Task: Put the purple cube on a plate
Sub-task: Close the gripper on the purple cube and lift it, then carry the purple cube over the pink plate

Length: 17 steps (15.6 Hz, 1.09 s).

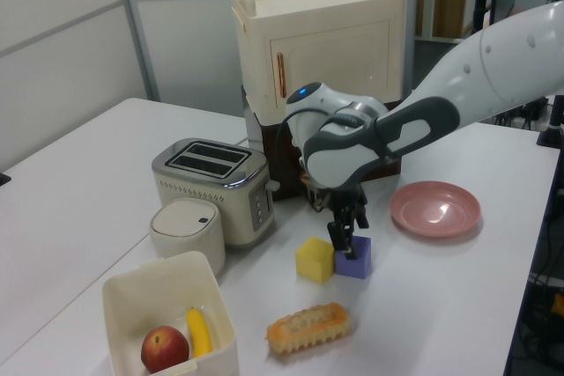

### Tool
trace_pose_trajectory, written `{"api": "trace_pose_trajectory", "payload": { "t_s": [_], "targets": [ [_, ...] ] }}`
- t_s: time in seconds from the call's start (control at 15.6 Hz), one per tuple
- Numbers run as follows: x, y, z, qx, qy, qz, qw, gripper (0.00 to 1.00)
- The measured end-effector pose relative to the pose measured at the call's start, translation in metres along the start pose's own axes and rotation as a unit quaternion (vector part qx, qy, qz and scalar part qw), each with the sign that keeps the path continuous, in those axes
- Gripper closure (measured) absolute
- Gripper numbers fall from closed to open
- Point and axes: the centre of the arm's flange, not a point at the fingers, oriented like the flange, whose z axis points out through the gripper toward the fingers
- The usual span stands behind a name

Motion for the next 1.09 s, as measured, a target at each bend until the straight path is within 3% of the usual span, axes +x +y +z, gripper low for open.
{"api": "trace_pose_trajectory", "payload": {
  "t_s": [0.32,0.51,0.58,0.64,0.83,1.09],
  "targets": [
    [0.015,-0.005,0.029,-0.002,-0.003,0.01,0.9999,0.02],
    [0.018,-0.016,0.03,-0.004,-0.005,0.004,1.0,0.32],
    [0.018,-0.019,0.028,-0.004,-0.009,0.002,1.0,0.38],
    [0.015,-0.019,0.025,-0.003,-0.018,0.003,0.9998,0.38],
    [-0.004,0.0,-0.002,0.004,-0.048,-0.012,0.9988,0.38],
    [-0.057,0.086,-0.037,0.025,-0.047,-0.032,0.998,0.38]
  ]
}}
